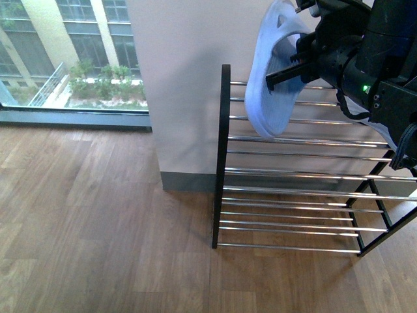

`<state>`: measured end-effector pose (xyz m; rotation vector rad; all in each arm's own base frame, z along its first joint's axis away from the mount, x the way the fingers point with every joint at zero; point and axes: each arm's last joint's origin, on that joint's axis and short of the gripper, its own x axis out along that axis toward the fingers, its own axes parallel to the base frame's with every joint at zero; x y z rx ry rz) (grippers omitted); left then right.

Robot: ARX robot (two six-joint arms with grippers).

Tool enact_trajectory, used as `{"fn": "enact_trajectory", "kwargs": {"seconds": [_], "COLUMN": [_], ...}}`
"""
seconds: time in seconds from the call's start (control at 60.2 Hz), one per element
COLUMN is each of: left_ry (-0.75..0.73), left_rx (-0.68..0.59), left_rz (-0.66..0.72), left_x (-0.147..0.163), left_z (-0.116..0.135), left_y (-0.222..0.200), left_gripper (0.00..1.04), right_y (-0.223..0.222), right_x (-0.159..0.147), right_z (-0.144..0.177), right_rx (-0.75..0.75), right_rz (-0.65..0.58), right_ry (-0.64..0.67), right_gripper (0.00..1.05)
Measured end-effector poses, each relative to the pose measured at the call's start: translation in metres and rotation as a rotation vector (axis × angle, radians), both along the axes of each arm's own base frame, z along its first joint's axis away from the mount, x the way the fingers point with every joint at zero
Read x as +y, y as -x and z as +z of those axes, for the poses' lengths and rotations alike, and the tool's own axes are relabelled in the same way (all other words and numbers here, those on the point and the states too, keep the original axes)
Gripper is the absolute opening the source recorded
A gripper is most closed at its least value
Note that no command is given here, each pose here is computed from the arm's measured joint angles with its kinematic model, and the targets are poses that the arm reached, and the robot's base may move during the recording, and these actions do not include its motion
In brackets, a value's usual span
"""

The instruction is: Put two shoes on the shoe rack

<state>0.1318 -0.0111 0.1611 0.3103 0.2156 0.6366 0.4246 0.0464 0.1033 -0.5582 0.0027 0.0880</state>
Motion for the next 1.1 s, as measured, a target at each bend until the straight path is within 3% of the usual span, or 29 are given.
{"fn": "enact_trajectory", "kwargs": {"seconds": [0.183,0.398,1.096], "left_ry": [0.0,0.0,0.0], "left_rx": [0.0,0.0,-0.001], "left_rz": [0.0,0.0,0.0], "left_x": [0.0,0.0,0.0], "left_z": [0.0,0.0,0.0], "left_y": [0.0,0.0,0.0], "left_gripper": [0.02,0.02,0.02], "right_y": [0.003,-0.001,-0.046], "right_x": [0.003,-0.008,-0.078], "right_z": [-0.01,-0.04,-0.055], "right_rx": [-0.045,-0.042,-0.057], "right_rz": [0.134,0.21,0.247], "right_ry": [0.203,0.404,0.743], "right_gripper": [0.02,0.02,0.02]}}
